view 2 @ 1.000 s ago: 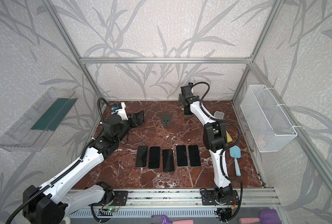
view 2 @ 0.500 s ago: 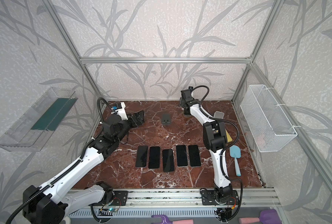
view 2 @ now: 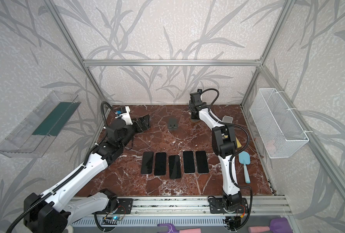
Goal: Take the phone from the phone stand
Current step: 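Lower and close the right gripper on the teal-edged phone's top edge, then lift the teal-edged phone up off the wooden-based stand with the right gripper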
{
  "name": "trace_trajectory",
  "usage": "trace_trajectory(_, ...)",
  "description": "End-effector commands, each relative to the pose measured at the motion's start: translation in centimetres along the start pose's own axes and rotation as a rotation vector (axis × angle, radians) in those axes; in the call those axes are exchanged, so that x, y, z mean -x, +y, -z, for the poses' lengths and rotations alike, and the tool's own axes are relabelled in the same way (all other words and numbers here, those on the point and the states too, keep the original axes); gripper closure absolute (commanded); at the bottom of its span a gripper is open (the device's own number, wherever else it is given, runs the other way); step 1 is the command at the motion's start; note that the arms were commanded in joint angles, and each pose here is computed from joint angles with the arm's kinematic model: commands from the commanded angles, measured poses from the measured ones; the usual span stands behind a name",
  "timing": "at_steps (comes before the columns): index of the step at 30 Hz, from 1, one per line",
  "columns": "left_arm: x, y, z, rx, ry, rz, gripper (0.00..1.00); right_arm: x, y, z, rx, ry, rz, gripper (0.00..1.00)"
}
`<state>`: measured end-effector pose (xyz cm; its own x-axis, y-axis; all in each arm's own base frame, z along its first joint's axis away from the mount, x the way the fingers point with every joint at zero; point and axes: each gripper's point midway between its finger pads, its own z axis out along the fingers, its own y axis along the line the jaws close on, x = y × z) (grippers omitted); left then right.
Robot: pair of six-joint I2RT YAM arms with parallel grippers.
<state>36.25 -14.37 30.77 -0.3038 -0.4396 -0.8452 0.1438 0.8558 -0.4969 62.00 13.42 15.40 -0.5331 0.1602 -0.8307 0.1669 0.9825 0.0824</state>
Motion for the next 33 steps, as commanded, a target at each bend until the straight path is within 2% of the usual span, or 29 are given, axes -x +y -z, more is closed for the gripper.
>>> trace_trajectory(1, 0.0, 0.1, -0.1, -0.004, -0.005, 0.013, 0.06, 0.8, 0.4, 0.6, 0.043, -0.017, 0.0, 0.29)
trace_trajectory(10, 0.2, 0.0, 0.0, -0.01, -0.011, 0.018, 0.06, 1.8, 1.3, 1.8, 0.102, -0.039, 0.011, 0.37)
trace_trajectory(23, 0.5, -0.1, 0.2, -0.012, -0.018, 0.016, 0.06, 3.1, 1.9, 3.9, 0.145, -0.078, 0.039, 0.41)
trace_trajectory(33, 0.2, 0.1, 0.0, -0.008, -0.009, 0.016, 0.06, 4.0, 2.1, 7.6, 0.199, -0.128, 0.028, 0.44)
